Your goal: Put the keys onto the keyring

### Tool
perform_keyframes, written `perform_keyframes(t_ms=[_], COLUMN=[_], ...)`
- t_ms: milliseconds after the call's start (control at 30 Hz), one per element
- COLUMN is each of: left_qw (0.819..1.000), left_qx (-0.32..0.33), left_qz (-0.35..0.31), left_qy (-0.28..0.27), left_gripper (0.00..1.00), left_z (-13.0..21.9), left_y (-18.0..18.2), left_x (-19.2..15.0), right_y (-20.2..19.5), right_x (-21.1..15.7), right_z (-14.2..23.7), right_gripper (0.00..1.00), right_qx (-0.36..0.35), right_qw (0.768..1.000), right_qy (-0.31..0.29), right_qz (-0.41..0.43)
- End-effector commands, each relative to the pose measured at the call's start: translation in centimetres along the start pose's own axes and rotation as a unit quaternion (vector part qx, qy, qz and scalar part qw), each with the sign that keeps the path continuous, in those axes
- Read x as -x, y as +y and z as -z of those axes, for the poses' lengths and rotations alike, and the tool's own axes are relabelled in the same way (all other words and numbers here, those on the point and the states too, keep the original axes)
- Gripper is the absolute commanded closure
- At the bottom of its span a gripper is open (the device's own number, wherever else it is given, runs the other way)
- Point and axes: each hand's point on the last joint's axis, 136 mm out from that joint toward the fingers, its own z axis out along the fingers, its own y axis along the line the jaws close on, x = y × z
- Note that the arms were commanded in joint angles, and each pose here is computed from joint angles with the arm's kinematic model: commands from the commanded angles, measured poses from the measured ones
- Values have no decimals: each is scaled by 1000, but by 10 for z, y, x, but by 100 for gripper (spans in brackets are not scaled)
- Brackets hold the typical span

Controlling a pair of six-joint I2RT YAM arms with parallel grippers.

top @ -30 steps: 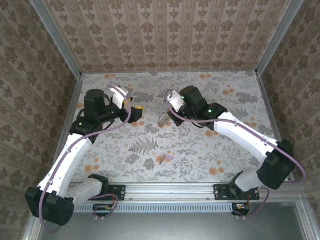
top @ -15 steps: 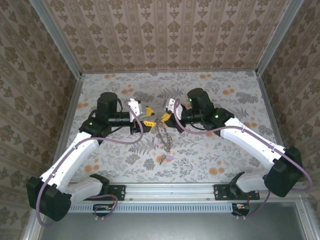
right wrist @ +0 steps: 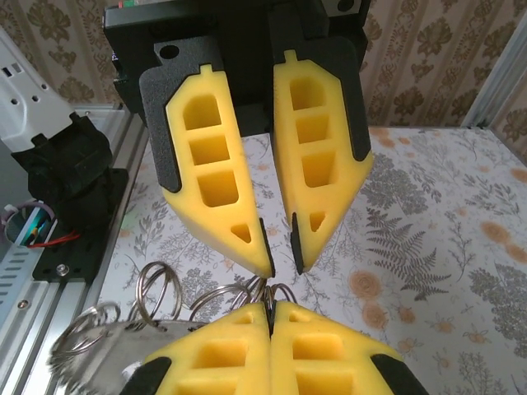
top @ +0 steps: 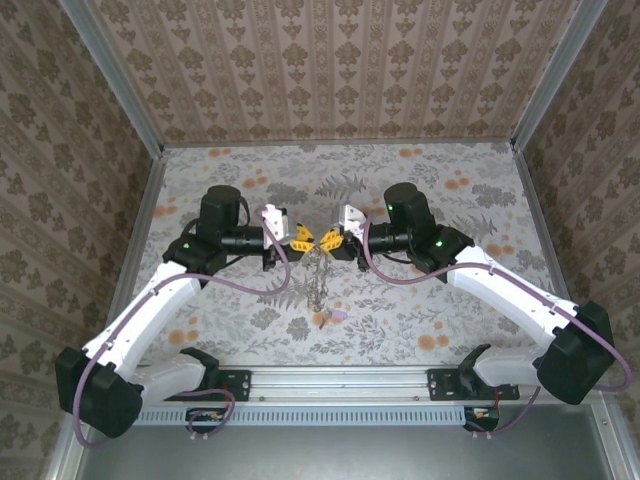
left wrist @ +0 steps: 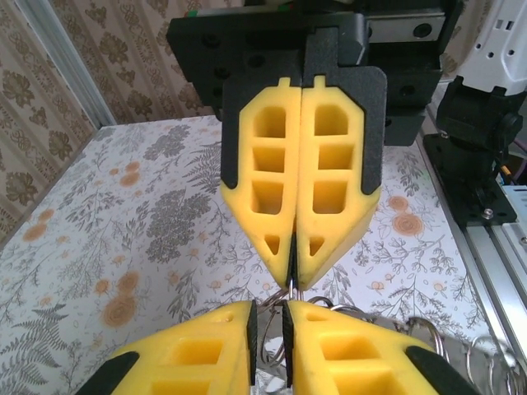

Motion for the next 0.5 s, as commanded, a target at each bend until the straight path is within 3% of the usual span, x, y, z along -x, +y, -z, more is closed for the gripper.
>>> perform_keyframes(t_ms=[0, 200, 467], left_qw=[1000, 999, 1000], left_qx=[-26, -42, -12], left_qz=[-12, -16, -13], left_qy=[-8, -11, 13], left_gripper=[81, 81, 77], left_z=[3, 5, -1], left_y=[-19, -31, -18], left_x=[0, -2, -9], right_y=[2, 6, 10], right_x=[21, 26, 32], right_z=[7, 9, 8], right_gripper=[100, 100, 100], right_qx=[5, 14, 23], right_qw=[999, 998, 997], right_qy=[-38, -47, -55], right_qz=[37, 37, 41])
